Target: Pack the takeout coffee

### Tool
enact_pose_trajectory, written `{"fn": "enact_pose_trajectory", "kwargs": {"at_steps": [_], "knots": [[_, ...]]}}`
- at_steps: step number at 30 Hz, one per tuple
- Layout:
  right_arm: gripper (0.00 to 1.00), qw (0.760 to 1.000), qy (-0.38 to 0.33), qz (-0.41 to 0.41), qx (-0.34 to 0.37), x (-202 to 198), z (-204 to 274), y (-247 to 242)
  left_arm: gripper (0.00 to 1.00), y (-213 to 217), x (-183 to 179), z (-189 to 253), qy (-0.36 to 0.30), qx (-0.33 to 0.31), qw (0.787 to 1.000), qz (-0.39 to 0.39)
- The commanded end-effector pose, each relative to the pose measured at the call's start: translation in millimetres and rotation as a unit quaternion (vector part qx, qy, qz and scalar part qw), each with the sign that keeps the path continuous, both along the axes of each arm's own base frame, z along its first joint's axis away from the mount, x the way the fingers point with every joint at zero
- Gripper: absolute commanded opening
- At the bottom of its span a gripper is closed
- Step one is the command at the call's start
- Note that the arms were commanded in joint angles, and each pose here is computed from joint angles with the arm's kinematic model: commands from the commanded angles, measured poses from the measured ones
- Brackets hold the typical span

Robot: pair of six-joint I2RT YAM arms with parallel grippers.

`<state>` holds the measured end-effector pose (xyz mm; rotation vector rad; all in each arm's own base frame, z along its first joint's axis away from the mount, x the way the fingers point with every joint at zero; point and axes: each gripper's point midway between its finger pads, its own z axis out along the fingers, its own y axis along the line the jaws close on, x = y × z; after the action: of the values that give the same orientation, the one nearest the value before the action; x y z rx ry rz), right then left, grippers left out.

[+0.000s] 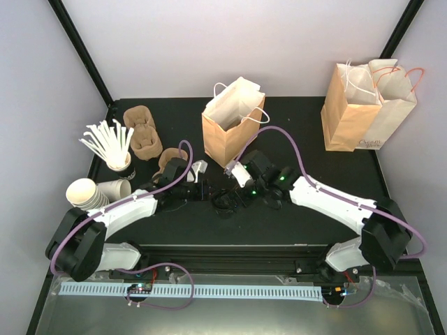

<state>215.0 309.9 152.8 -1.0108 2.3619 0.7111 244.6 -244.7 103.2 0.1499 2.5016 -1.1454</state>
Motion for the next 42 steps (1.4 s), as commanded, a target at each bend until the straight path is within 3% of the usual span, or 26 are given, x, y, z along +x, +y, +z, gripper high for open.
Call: {"fn": "enact_pose_trajectory", "kwargs": {"at_steps": [1, 5, 11, 13, 14, 18, 19, 27, 33, 42], "knots": [[1.00, 0.992, -0.060, 0.112, -0.024, -2, -6, 7, 0.35, 20, -36, -48, 0.087, 0.064, 0.994, -0.005], [1.00, 0.985, -0.122, 0.112, -0.043, 22, 12, 12, 0.36, 20, -36, -47, 0.084, 0.064, 0.994, -0.008], [1.00, 0.960, -0.260, 0.093, 0.036, 37, 82, 16, 0.36, 20, -36, -44, 0.081, 0.065, 0.994, -0.010], [0.88, 0.954, -0.275, 0.108, 0.055, 35, 90, 22, 0.37, 21, -35, -43, 0.081, 0.065, 0.995, -0.007], [0.72, 0.951, -0.277, 0.123, 0.068, 32, 89, 27, 0.37, 21, -35, -43, 0.080, 0.066, 0.995, -0.008], [0.99, 0.943, -0.243, 0.220, 0.063, 16, 90, 42, 0.37, 21, -34, -42, 0.077, 0.070, 0.995, -0.008], [1.00, 0.940, -0.240, 0.233, 0.066, 17, 93, 44, 0.37, 22, -34, -43, 0.077, 0.071, 0.994, -0.007], [1.00, 0.912, -0.271, 0.309, -0.009, 16, 55, 21, 0.38, 21, -35, -43, 0.075, 0.071, 0.995, -0.013], [1.00, 0.901, -0.263, 0.343, -0.017, 10, 26, 9, 0.38, 21, -35, -42, 0.074, 0.069, 0.995, -0.015], [0.98, 0.906, -0.195, 0.372, -0.043, 13, -1, 16, 0.38, 19, -36, -44, 0.077, 0.068, 0.994, -0.022]]}}
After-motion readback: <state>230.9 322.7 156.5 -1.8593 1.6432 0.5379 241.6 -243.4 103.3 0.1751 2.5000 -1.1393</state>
